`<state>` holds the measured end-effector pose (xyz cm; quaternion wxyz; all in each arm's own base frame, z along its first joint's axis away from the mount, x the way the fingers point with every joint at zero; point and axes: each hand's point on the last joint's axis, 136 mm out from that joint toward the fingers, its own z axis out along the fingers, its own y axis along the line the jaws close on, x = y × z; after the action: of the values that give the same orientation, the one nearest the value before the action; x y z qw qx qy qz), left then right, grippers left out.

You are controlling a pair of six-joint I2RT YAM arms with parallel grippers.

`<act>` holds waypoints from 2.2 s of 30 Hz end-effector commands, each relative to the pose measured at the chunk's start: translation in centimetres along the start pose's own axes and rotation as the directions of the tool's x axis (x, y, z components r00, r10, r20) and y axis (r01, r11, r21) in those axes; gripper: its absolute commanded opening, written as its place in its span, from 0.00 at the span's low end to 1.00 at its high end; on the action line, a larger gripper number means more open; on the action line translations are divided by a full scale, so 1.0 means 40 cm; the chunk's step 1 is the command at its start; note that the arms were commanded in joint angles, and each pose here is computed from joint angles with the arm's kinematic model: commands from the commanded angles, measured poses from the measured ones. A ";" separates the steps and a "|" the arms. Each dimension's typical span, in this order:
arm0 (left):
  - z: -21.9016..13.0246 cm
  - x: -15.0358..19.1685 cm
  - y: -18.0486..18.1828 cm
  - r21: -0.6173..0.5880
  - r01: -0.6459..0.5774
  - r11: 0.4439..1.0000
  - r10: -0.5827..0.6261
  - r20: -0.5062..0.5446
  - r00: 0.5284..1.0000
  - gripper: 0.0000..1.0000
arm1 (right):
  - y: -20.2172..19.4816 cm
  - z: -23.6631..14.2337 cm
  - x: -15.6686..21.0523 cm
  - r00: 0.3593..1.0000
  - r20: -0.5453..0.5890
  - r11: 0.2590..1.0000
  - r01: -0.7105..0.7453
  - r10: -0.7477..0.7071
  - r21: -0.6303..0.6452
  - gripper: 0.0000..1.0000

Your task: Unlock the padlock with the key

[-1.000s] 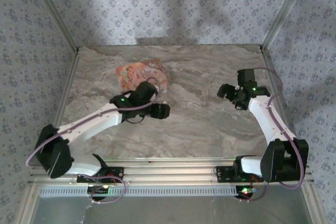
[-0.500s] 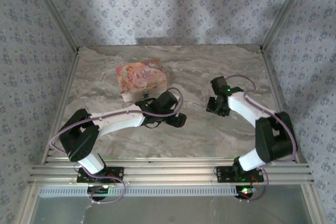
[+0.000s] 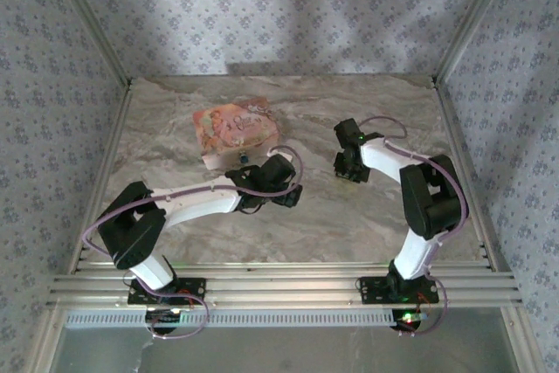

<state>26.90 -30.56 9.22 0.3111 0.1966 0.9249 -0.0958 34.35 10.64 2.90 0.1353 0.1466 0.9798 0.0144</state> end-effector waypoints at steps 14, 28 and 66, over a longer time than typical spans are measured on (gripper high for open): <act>-0.114 0.100 0.030 0.043 0.004 0.999 -0.001 -0.082 0.997 0.97 | -0.002 0.004 0.020 0.978 -0.021 0.972 0.209 -0.208 0.106 0.00; -0.285 0.048 0.039 0.201 0.006 0.980 -0.043 0.177 0.983 0.96 | 0.092 -0.300 0.101 0.830 0.192 0.850 0.496 -0.524 0.177 0.00; -0.446 -0.210 -0.008 0.718 -0.328 0.614 -0.252 0.572 0.781 0.79 | 0.350 -0.653 0.167 0.873 0.297 0.614 0.485 -0.388 -0.623 0.00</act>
<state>23.57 -27.51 26.23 0.4494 0.2612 0.6685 -0.5319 25.83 25.69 26.29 0.2558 -0.1452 0.9123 0.2850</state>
